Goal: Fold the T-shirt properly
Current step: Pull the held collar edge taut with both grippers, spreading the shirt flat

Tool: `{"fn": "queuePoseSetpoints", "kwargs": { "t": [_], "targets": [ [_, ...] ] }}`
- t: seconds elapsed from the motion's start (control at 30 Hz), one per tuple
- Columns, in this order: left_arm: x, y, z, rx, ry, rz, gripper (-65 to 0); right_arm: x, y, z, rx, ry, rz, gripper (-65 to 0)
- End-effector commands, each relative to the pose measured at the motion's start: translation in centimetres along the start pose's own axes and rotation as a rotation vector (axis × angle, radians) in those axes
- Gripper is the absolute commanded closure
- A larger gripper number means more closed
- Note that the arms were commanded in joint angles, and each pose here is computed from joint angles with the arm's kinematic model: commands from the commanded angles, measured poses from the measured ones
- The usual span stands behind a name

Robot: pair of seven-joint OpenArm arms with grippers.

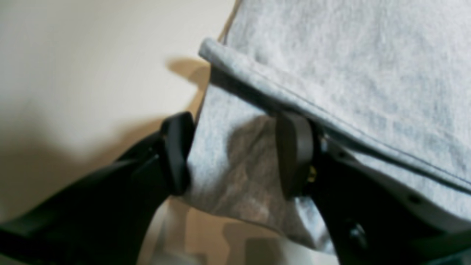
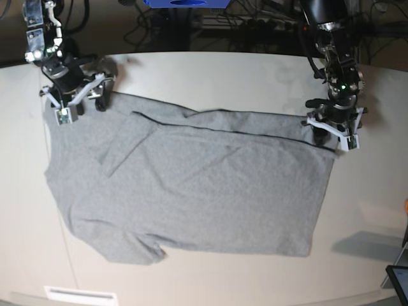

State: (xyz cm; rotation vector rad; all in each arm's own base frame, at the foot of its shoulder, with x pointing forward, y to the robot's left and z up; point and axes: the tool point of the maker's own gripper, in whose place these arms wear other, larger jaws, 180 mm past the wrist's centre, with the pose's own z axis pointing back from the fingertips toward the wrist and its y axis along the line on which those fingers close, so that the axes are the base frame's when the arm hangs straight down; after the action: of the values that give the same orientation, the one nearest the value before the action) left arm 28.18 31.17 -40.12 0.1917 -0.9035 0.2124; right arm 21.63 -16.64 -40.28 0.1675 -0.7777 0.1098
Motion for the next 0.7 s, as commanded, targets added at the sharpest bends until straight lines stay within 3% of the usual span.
{"fn": "queuePoseSetpoints", "kwargs": {
  "t": [0.0, 0.37, 0.67],
  "targets": [
    [0.1, 0.6, 0.2, 0.013, 0.004, -0.019, -34.9, 1.1, -0.4, 0.2, -0.006, -0.036, 0.015, -34.5],
    [-3.7, 4.6, 2.6, 0.067, 0.089, -0.109, -34.8, -0.6, -1.2, -0.3, -0.024, 0.012, -0.002, -34.5],
    [-3.9, 5.2, 4.8, 0.077, 0.082, -0.144, -34.8, -2.7, -1.3, 0.1, -0.029, 0.060, -0.014, -34.5]
  ]
}}
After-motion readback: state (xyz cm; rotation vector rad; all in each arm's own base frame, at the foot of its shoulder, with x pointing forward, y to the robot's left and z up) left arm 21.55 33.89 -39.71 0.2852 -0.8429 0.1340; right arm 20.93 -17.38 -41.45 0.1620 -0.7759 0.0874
